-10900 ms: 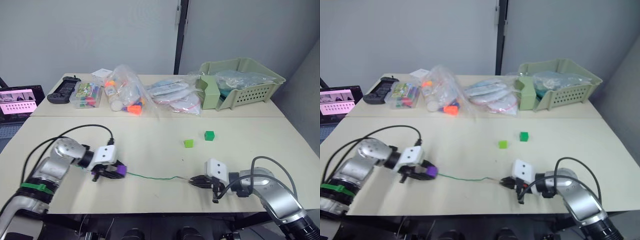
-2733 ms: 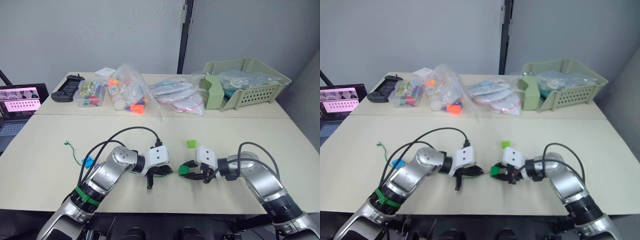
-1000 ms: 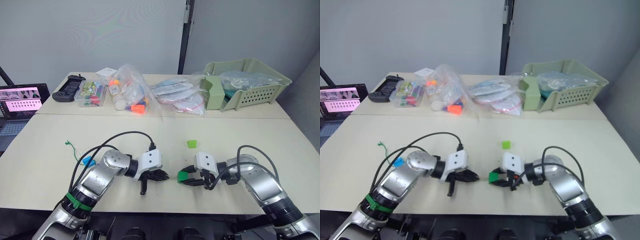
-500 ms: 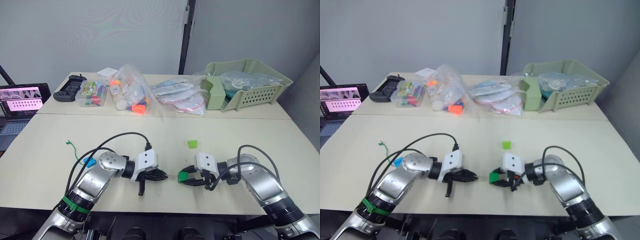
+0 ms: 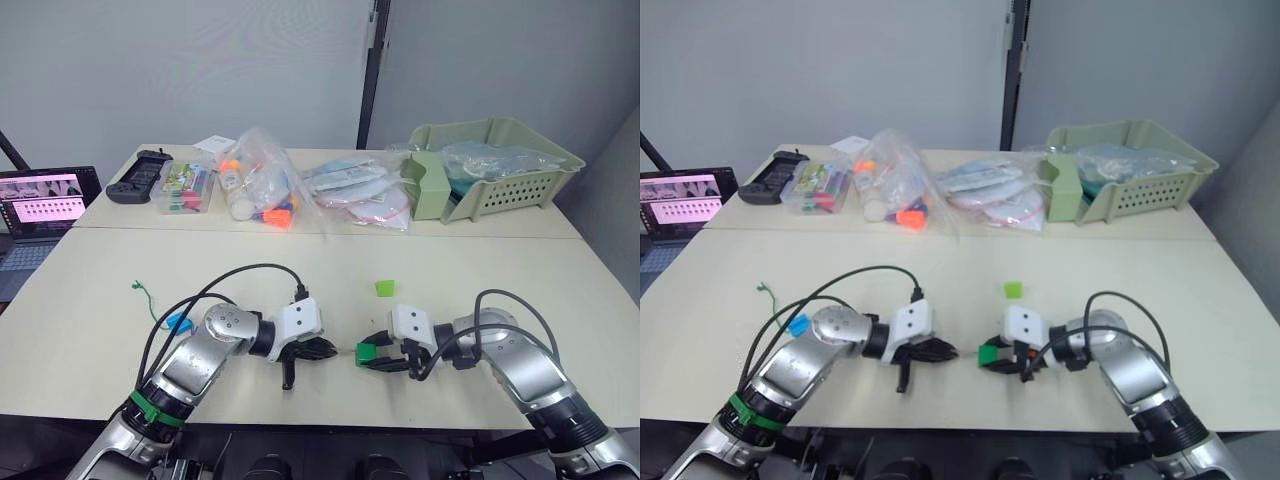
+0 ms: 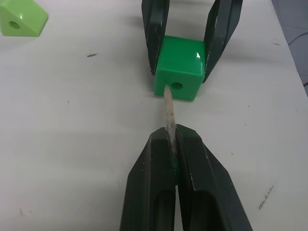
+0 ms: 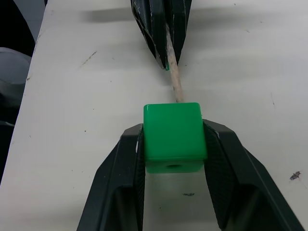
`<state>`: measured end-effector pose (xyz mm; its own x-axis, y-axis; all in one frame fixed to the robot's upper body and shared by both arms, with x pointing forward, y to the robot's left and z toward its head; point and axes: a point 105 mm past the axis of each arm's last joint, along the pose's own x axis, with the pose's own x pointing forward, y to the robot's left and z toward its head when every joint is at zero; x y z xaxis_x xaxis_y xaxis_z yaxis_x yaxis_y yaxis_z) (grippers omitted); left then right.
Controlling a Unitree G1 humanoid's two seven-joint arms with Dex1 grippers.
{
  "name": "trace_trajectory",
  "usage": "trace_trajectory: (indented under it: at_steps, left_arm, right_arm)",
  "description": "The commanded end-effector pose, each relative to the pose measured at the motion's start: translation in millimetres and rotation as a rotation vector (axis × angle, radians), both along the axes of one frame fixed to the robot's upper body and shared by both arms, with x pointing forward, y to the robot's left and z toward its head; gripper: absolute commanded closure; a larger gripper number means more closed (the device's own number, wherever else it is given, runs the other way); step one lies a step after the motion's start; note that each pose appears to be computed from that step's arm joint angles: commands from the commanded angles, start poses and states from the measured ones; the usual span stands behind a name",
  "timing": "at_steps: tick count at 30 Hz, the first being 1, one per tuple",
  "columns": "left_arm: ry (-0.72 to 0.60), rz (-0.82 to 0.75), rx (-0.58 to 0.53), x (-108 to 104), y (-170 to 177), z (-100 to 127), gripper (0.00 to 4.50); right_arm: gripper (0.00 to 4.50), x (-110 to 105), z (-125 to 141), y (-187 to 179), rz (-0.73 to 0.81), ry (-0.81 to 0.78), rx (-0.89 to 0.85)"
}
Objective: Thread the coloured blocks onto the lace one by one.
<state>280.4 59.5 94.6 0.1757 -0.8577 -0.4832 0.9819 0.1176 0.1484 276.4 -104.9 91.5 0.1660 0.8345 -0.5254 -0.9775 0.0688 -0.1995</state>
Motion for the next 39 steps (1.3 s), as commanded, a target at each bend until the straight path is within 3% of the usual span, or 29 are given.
trace_trajectory:
  at_steps: [1, 39]
  left_arm:
    - [-0.033, -0.024, -0.027, -3, -8, 10, 4.5]
    - [-0.024, -0.063, -0.006, -9, -9, 9, 4.5]
  right_arm:
    - [3.34, -2, -4, -3, -0.008, 0.013, -0.019]
    - [3.34, 6, -7, 0, -0.097, 0.028, 0.001]
